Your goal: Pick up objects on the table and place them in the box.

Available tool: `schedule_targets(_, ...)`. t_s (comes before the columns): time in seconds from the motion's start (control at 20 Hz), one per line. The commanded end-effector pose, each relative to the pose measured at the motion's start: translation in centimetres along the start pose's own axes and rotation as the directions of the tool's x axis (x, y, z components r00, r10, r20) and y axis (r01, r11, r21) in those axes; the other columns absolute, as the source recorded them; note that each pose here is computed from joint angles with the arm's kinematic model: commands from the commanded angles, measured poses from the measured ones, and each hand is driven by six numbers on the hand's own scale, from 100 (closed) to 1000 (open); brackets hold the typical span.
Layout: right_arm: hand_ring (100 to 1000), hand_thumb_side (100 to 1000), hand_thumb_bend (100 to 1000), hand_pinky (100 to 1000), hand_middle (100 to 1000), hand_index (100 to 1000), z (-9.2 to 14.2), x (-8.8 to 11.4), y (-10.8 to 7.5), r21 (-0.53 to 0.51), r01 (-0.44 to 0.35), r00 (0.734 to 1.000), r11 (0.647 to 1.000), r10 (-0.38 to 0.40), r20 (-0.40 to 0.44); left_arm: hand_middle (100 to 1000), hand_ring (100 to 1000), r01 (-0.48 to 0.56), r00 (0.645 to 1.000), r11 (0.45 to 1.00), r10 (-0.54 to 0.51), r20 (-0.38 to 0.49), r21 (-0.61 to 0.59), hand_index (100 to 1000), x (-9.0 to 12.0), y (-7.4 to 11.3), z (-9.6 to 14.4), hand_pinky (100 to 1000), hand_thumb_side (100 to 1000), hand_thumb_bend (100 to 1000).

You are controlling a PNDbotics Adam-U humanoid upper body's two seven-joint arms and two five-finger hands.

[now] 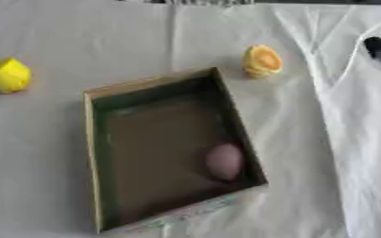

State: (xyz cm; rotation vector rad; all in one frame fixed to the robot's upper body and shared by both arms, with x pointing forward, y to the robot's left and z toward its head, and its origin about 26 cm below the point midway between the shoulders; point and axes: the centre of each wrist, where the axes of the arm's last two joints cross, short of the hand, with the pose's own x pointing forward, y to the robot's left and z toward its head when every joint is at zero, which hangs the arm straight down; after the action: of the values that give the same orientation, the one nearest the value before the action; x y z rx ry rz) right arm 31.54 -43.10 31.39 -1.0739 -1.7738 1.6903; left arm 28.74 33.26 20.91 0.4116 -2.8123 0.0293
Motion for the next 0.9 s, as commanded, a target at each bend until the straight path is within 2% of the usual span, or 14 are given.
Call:
schedule_targets(0.05, 939, 243, 100, 905, 838, 939, -0.5, -0.1, -1.3, 0.025, -0.034, 0.999, 0.999, 0.033, 0.01, 767, 789, 0.002, 1.0, 1.0, -0.001, 0.026, -0.023, 856, 0.4, 0.1, -0.7, 887, 595, 100)
schedule_targets(0.45, 941, 242, 100, 909, 838, 943, -3.5, -0.5, -0.9, 0.058, -0.006, 0.999, 0.998, 0.003, 0.048, 767, 789, -0.015, 1.0, 1.0, 0.016, 0.019, -0.027, 856, 0.4, -0.1, -0.7, 888, 596, 100)
schedule_targets(0.9, 973, 243, 100, 948, 855, 974, -6.4, -1.8, 1.5, 0.153, 0.016, 0.999, 0.988, -0.023, 0.043, 768, 789, -0.029, 0.999, 0.999, 0.03, 0.016, -0.029, 856, 0.4, -0.3, -0.8, 888, 596, 100)
